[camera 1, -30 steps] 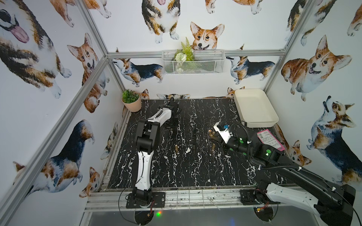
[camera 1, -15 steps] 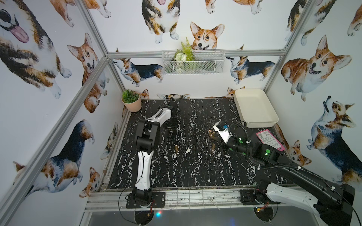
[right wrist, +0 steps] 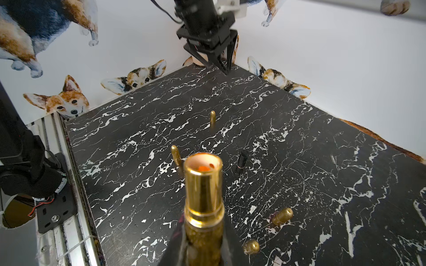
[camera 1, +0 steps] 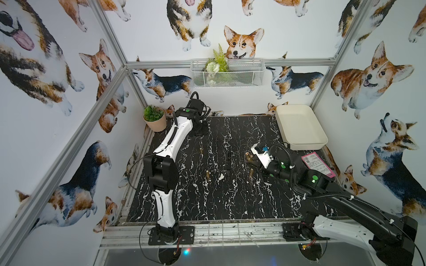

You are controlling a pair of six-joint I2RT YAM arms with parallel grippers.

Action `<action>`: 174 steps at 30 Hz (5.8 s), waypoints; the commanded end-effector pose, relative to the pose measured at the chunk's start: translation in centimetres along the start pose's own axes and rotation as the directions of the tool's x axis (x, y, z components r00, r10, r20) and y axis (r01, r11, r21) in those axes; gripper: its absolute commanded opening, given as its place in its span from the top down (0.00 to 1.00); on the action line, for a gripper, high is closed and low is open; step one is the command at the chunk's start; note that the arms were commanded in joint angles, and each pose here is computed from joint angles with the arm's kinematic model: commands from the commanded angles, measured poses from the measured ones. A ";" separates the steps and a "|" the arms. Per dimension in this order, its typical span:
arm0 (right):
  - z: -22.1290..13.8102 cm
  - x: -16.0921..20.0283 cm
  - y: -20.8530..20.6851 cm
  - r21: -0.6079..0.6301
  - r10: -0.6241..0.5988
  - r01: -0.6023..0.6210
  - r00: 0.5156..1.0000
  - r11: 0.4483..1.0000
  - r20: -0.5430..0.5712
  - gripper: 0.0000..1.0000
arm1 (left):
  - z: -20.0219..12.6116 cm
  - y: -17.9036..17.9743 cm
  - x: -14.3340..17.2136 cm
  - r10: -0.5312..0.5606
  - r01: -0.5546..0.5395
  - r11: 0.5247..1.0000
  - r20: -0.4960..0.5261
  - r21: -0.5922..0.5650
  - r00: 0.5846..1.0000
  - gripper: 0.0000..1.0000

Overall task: Open the lipstick cap
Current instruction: Place the cover at the center of the board, then place the lipstick at the center of the board.

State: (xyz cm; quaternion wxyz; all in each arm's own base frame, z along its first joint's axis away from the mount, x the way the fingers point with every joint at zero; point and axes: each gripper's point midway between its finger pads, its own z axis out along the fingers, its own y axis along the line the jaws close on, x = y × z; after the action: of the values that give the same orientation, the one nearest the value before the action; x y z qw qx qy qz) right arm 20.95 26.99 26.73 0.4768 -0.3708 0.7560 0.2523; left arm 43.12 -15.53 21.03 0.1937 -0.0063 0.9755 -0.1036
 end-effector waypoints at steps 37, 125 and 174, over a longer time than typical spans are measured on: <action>5.2 -1.7 0.5 -0.043 -0.039 0.038 0.999 0.998 -0.020 1.00 | -11.9 -16.0 13.5 0.298 -0.204 0.825 -0.099 0.527 0.949 0.47; -1.1 -0.3 -2.8 0.167 -0.056 0.056 0.998 0.984 -0.005 0.32 | 7.7 -4.1 2.7 0.164 -0.174 0.979 -0.096 -0.105 0.982 0.90; 0.6 1.6 -3.2 0.180 -0.058 0.071 0.995 0.981 -0.078 0.32 | 13.8 0.5 3.8 0.022 -0.016 0.986 0.036 -0.165 0.999 0.95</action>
State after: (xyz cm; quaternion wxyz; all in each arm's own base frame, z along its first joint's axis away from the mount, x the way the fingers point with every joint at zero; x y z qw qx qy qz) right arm 23.19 24.98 24.67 0.4822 -0.3596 0.7839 0.1541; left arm 44.36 -18.42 5.98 0.1849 0.0006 0.9825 -0.0245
